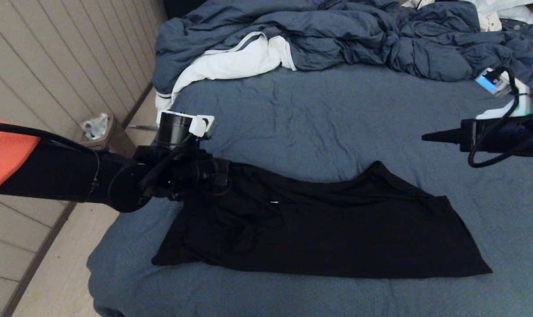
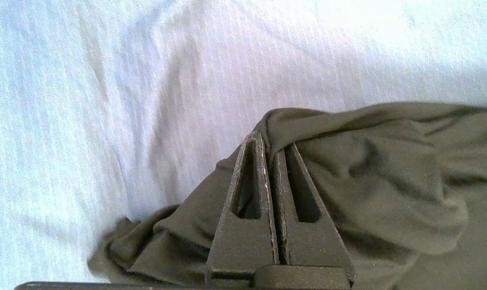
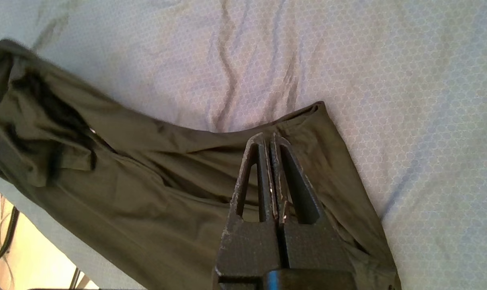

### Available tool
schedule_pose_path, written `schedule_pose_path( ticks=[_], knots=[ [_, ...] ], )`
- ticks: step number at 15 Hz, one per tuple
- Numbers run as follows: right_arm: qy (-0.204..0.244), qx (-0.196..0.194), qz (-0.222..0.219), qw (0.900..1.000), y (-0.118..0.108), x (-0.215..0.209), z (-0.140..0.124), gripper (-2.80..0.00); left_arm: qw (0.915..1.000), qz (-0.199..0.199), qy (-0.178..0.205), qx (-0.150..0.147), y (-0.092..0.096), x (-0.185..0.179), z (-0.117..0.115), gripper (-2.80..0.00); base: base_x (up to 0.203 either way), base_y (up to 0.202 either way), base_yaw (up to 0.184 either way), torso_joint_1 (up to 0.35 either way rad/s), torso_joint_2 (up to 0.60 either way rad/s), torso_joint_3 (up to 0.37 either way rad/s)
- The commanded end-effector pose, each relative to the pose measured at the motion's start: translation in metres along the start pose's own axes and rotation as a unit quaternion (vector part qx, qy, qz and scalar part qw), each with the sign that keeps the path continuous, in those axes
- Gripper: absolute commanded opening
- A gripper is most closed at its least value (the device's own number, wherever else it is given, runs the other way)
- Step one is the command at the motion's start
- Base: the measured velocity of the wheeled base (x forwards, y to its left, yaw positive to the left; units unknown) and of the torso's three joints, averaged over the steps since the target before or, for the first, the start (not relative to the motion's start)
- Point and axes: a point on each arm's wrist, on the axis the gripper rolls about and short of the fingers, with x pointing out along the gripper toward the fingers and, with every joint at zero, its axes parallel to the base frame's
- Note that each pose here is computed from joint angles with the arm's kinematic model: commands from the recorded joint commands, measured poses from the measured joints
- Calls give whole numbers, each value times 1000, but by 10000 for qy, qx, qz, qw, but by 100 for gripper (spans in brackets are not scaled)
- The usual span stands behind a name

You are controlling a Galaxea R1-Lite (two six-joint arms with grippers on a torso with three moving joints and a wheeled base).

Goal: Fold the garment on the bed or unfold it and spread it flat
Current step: Unford the black T-shirt

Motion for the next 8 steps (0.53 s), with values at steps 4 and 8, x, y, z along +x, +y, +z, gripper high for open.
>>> schedule_pose_path(
  ticks=[4,8],
  knots=[
    [34,-42,56,10000,1,3,-1,-280,9996,153,-227,18,12,26,2,-280,0,0,0,0,0,0],
    [77,-52,82,9999,2,6,-3,-280,9980,350,-497,158,28,41,5,-280,0,0,0,0,0,0]
  ],
)
